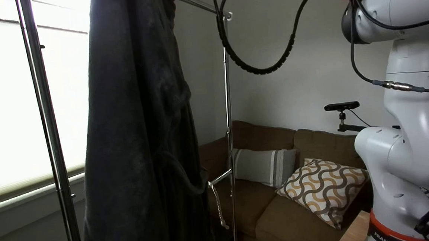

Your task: Move the robe from the left to the right side of the rail

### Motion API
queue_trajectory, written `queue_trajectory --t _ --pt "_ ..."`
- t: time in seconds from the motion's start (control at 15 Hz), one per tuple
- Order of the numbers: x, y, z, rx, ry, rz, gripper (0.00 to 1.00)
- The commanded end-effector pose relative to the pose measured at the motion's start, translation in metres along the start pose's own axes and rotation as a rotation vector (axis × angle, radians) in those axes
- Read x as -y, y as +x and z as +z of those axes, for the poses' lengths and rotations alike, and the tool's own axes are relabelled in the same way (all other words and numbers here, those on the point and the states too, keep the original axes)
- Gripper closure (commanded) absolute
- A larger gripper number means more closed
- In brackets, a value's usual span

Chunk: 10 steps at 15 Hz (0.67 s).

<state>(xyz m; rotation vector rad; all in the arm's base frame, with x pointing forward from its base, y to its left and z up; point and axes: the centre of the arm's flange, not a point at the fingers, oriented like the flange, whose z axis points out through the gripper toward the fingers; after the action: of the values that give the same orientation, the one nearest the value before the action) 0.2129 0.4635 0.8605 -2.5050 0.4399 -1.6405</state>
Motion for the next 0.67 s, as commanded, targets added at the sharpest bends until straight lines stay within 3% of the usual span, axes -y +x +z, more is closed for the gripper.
queue_trajectory --t 0.0,0.2,0.27,0.6 --pt "-0.003 -0.004 -0.002 0.006 -0.002 -0.001 0.89" --pt "0.001 -0.010 0.004 0.013 -0.010 -0.011 0.89" --pt "0.002 -0.013 0.008 0.014 -0.015 -0.015 0.97" --pt "-0.052 0.003 -0.015 0.007 -0.127 -0.022 0.97"
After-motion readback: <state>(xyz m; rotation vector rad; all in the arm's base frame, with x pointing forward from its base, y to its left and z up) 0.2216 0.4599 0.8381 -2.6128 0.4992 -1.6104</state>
